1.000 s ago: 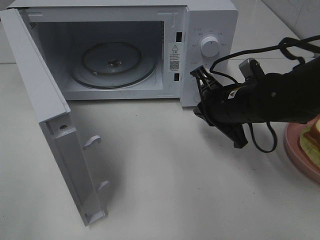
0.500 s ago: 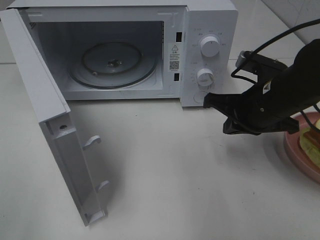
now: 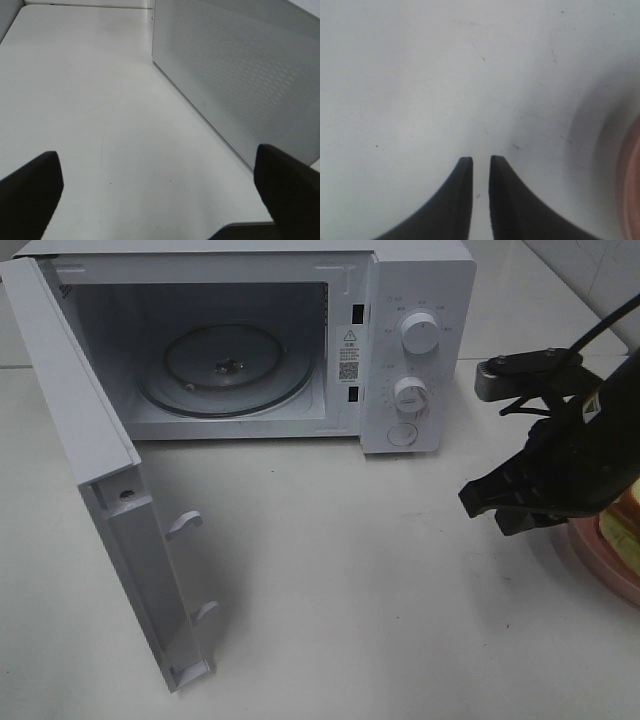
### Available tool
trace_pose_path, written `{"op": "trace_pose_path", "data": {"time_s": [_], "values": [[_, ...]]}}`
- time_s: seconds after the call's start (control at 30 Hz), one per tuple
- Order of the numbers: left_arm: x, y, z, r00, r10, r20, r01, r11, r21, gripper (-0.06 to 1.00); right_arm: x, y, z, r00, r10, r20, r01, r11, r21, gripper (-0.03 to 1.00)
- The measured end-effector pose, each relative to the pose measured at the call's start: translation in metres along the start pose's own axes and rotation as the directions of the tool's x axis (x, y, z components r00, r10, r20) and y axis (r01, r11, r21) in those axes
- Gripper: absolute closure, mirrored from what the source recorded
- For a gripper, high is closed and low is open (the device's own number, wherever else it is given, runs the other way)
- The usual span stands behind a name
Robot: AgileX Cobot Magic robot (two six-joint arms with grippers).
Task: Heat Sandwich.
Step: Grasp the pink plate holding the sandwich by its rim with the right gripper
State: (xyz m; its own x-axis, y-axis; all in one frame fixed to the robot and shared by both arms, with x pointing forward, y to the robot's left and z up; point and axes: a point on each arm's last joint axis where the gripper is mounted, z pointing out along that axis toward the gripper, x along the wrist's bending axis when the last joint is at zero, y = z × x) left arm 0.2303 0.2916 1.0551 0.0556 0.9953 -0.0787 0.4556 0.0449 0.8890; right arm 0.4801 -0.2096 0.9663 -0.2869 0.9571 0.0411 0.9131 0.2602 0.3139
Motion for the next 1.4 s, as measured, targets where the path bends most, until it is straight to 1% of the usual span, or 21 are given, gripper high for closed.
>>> {"op": "trace_pose_path", "data": {"time_s": [0.03,0.07,0.13,0.17,0.2,0.23,0.27,0.3,0.33,0.37,0.4,0.5,0.63,0.87,0.97,1.13,1.2,1.27,1.4], "values": [[0.000,0.000,0.000,1.000,0.000,0.000,0.000,1.000,0.000,-0.02,-0.005,-0.002,-0.004,1.000,0.010,0.009,-0.010,1.000,0.009,0.80],[0.000,0.000,0.000,1.000,0.000,0.000,0.000,1.000,0.000,-0.02,-0.005,-0.002,-0.004,1.000,0.010,0.009,-0.010,1.000,0.009,0.80],[0.000,0.000,0.000,1.000,0.000,0.000,0.000,1.000,0.000,-0.02,-0.009,-0.004,-0.008,1.000,0.014,0.021,-0.015,1.000,0.016,0.72],[0.000,0.000,0.000,1.000,0.000,0.000,0.000,1.000,0.000,-0.02,-0.012,-0.004,-0.009,0.999,0.017,0.028,-0.018,1.000,0.020,0.66],[0.000,0.000,0.000,1.000,0.000,0.000,0.000,1.000,0.000,-0.02,-0.017,-0.005,-0.011,0.999,0.023,0.041,-0.024,0.999,0.027,0.52],[0.000,0.000,0.000,1.000,0.000,0.000,0.000,1.000,0.000,-0.02,-0.017,-0.005,-0.011,0.999,0.023,0.041,-0.024,0.999,0.027,0.52],[0.000,0.000,0.000,1.000,0.000,0.000,0.000,1.000,0.000,-0.02,-0.019,-0.006,-0.011,0.999,0.030,0.044,-0.031,0.999,0.033,0.45],[0.000,0.000,0.000,1.000,0.000,0.000,0.000,1.000,0.000,-0.02,-0.022,-0.006,-0.012,0.998,0.030,0.051,-0.032,0.999,0.038,0.37],[0.000,0.000,0.000,1.000,0.000,0.000,0.000,1.000,0.000,-0.02,-0.027,-0.008,-0.013,0.998,0.032,0.059,-0.035,0.998,0.057,0.21],[0.000,0.000,0.000,1.000,0.000,0.000,0.000,1.000,0.000,-0.02,-0.027,-0.008,-0.013,0.998,0.032,0.059,-0.035,0.998,0.057,0.21],[0.000,0.000,0.000,1.000,0.000,0.000,0.000,1.000,0.000,-0.02,-0.030,-0.010,-0.013,0.998,0.031,0.063,-0.035,0.997,0.069,0.13],[0.000,0.000,0.000,1.000,0.000,0.000,0.000,1.000,0.000,-0.02,-0.039,-0.014,-0.014,0.997,0.003,0.073,-0.011,0.993,0.115,0.00],[0.000,0.000,0.000,1.000,0.000,0.000,0.000,1.000,0.000,-0.02,-0.045,-0.016,-0.014,0.997,0.011,0.078,-0.021,0.992,0.126,-0.02],[0.000,0.000,0.000,1.000,0.000,0.000,0.000,1.000,0.000,-0.02,-0.050,-0.016,-0.011,0.996,0.027,0.084,-0.039,0.989,0.143,-0.02],[0.000,0.000,0.000,1.000,0.000,0.000,0.000,1.000,0.000,-0.02,-0.052,-0.017,0.000,0.996,0.028,0.081,-0.043,0.983,0.181,-0.02],[0.000,0.000,0.000,1.000,0.000,0.000,0.000,1.000,0.000,-0.02,-0.054,-0.016,0.014,0.996,0.032,0.081,-0.049,0.977,0.208,-0.01],[0.000,0.000,0.000,1.000,0.000,0.000,0.000,1.000,0.000,-0.02,-0.055,-0.016,0.021,0.995,0.036,0.094,-0.057,0.973,0.226,0.00],[0.000,0.000,0.000,1.000,0.000,0.000,0.000,1.000,0.000,-0.02,-0.059,-0.017,0.031,0.992,0.030,0.125,-0.061,0.966,0.250,0.01],[0.000,0.000,0.000,1.000,0.000,0.000,0.000,1.000,0.000,-0.02,-0.063,-0.016,0.038,0.988,0.025,0.153,-0.064,0.965,0.254,0.02]]}}
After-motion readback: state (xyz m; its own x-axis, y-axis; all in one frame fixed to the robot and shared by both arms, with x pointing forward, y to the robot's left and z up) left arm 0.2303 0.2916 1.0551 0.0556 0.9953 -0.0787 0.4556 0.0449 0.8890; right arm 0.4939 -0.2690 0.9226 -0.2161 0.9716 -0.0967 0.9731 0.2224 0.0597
